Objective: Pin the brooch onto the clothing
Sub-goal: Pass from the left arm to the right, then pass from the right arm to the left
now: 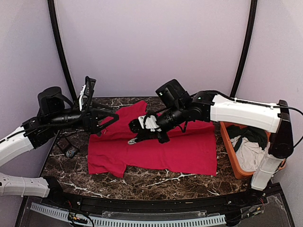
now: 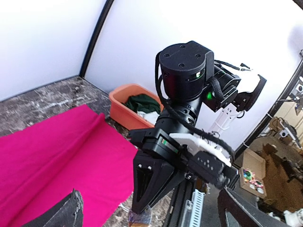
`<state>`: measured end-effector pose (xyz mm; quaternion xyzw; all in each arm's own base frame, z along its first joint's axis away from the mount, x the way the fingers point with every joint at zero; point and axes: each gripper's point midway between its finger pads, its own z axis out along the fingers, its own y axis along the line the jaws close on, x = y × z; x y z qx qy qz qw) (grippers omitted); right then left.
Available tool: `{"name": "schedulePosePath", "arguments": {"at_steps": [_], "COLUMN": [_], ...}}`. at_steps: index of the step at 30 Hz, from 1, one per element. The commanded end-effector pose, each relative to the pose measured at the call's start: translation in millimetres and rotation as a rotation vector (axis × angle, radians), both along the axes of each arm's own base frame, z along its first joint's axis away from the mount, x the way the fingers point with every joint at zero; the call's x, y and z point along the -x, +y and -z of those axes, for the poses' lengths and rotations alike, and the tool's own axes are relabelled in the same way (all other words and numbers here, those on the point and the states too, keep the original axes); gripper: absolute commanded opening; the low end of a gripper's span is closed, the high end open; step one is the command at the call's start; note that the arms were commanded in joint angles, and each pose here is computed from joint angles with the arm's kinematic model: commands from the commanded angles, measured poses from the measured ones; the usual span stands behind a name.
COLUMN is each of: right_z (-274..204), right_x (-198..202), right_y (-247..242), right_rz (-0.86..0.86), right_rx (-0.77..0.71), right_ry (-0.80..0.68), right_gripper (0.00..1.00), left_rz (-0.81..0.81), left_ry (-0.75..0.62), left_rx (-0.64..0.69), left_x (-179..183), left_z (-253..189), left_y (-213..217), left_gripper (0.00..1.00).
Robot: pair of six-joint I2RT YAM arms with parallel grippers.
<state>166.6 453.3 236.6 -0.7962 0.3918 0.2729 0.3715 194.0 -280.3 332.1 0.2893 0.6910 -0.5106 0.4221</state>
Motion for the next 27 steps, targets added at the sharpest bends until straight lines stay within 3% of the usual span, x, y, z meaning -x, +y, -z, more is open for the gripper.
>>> {"name": "schedulePosePath", "arguments": {"at_steps": [1, 7, 13, 17, 27], "right_z": [-41, -68, -78, -70, -45], "right_x": [-3, -14, -17, -16, -23], "right_y": [-8, -28, -41, -43, -45], "right_rz": [0.207, 0.360, 0.418, 0.410, 0.478], "right_rx": [-0.055, -0.217, -0.360, -0.405, -0.457], "right_ry": [0.435, 0.848, 1.106, 1.258, 1.298], "right_gripper": [0.00, 0.00, 0.00, 0.00, 0.00], "left_rz": [-0.110, -0.108, -0.068, -0.020, 0.089], "left_ry": [-0.041, 0.001, 0.025, 0.039, 0.075], "left_rx": [-0.128, -0.150, -0.082, -0.024, 0.005], "left_x": [-13, -14, -14, -15, -11], "left_z": [36, 68, 73, 69, 69], "left_y": [16, 15, 4, -10, -47], "left_gripper": [0.99, 0.99, 0.95, 0.85, 0.75]}}
